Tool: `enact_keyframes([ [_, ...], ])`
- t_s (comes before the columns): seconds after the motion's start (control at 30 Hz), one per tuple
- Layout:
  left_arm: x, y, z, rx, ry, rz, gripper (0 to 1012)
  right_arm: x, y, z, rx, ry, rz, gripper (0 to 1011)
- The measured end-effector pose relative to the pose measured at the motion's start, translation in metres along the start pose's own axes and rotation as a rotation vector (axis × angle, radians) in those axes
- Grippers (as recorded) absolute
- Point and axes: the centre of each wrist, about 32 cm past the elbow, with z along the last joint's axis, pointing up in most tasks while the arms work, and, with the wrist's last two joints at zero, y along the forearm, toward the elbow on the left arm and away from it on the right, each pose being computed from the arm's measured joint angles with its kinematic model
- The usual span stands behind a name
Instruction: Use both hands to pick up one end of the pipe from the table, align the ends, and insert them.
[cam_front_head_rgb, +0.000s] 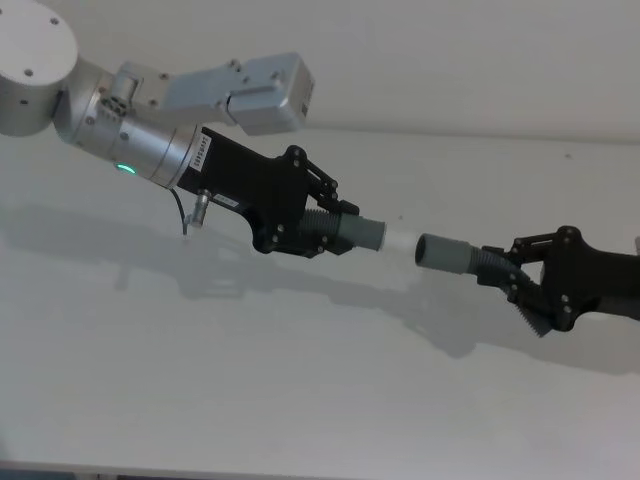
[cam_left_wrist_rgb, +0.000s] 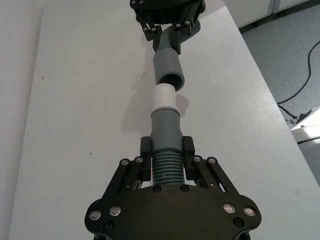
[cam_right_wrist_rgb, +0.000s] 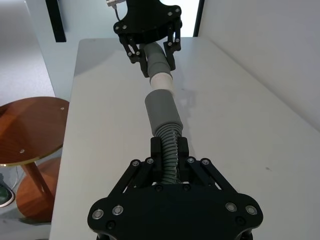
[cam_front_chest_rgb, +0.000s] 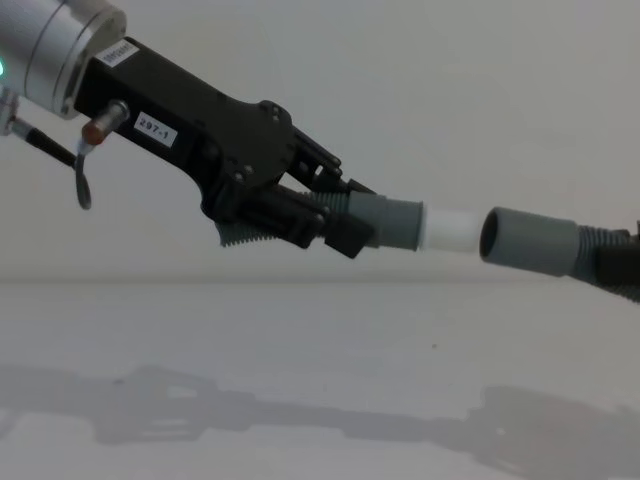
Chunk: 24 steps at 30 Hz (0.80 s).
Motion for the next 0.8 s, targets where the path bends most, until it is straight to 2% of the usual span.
enact_keyframes([
  [0.8, -0.0001, 0.0004, -0.0003, 0.001, 0.0, 0.001, 348, -0.0015, 0.0097, -0.007, 0.003, 0.019, 0.013, 176],
])
